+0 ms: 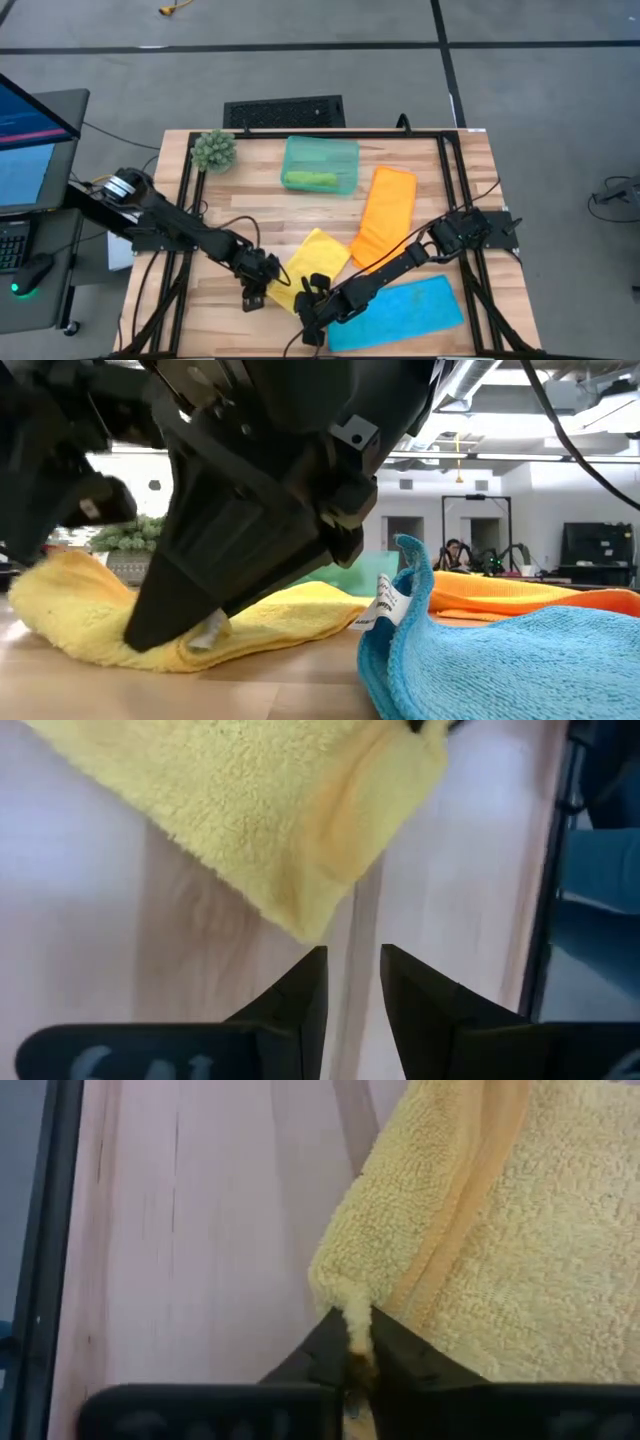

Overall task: Roll microfiber towels into tight, uniform cylinder then place into a basket
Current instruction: Roll the yellow towel

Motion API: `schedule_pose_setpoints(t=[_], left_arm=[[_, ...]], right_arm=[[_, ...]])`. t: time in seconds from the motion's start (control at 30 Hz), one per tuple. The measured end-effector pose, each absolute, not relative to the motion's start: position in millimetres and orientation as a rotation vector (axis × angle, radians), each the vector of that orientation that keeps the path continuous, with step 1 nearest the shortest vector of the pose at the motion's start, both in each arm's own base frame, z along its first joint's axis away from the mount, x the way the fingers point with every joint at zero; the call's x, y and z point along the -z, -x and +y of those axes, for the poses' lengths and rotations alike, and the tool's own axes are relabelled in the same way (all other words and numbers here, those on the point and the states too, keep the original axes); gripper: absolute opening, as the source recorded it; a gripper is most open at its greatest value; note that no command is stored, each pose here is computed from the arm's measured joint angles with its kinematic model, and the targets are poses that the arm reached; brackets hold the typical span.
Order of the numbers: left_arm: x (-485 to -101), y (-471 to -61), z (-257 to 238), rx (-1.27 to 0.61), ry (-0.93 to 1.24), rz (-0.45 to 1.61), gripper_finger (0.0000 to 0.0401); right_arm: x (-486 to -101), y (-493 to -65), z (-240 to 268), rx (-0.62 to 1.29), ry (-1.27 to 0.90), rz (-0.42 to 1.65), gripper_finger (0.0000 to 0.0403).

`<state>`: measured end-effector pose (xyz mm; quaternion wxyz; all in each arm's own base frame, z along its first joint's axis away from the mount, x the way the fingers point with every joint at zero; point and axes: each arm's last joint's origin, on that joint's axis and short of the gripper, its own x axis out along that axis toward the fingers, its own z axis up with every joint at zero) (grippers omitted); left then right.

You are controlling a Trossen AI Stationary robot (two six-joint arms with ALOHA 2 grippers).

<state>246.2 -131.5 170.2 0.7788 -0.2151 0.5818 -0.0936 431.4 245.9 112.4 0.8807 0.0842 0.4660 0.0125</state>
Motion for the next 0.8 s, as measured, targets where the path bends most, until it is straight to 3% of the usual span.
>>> schedule_pose_setpoints(t=[0.17, 0.37, 0.6, 0.8], left_arm=[[-188.6, -236.6, -124.1, 0.172, 0.397, 1.196, 0.0087], [-190.9, -234.8, -128.0, 0.242, 0.195, 1.128, 0.0087], [-194.2, -232.5, -150.5, 0.412, -0.191, 0.939, 0.0087], [-198.3, -232.6, -159.9, 0.492, -0.296, 0.844, 0.0087]], right_arm=[[-111.9, -431.0, 246.2, -0.018, -0.188, 0.971, 0.0013], [-113.4, -429.4, 252.7, 0.040, -0.266, 0.927, 0.0029], [-114.2, -421.6, 273.6, 0.072, -0.399, 0.867, 0.0010], [-114.4, -413.4, 286.6, 0.206, -0.565, 0.789, 0.0022]])
